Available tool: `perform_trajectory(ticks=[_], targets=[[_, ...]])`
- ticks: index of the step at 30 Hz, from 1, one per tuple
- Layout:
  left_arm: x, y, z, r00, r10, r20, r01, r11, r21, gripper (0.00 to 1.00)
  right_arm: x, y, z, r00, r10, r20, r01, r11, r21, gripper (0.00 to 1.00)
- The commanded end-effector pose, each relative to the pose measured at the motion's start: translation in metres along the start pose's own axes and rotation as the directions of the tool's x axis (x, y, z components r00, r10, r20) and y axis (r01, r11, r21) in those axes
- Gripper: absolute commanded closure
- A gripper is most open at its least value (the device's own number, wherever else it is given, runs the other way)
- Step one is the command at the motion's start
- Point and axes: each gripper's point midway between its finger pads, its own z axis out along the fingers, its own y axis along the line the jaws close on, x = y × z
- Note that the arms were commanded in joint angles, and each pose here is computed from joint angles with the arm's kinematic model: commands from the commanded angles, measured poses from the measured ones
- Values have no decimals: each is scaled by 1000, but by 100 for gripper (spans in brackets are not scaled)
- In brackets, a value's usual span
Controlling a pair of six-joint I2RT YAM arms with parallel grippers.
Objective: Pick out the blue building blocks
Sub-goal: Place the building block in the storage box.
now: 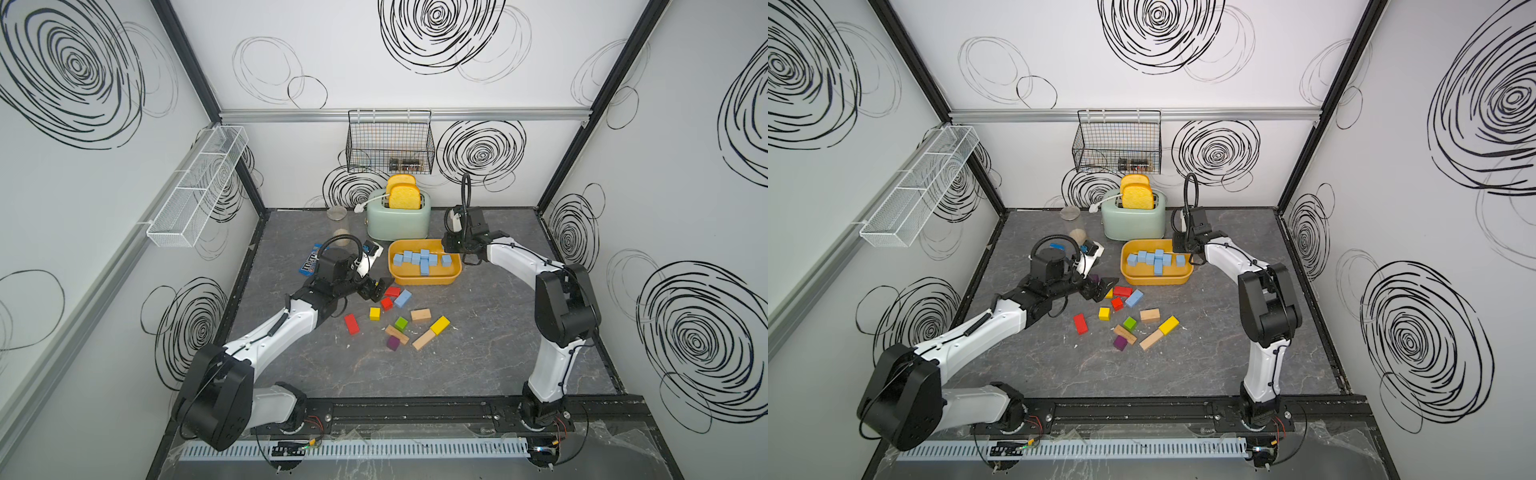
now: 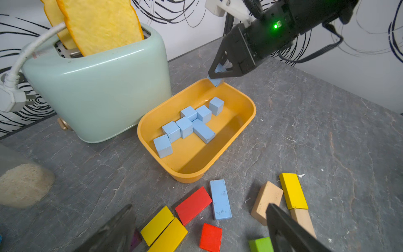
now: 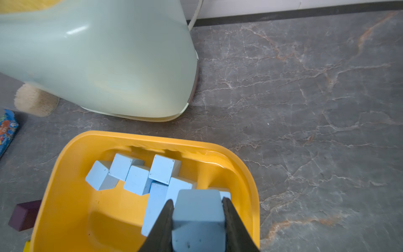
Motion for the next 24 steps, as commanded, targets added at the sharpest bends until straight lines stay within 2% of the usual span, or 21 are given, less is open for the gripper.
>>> perform_trajectory(ticks=[1,11,24], targets=[[-25,5,0,996,42,75,-42,999,-3,4,-1,1,7,1000,-2,-19,2,1000,0,100],[-3,8,5,999,37,22,-37,999,-10,4,2,-1,33,999,4,-37,-3,1000,9,100],[11,8,10,999,28,-15,-28,1000,-8,4,3,-2,55,998,6,-55,-5,1000,14,93]])
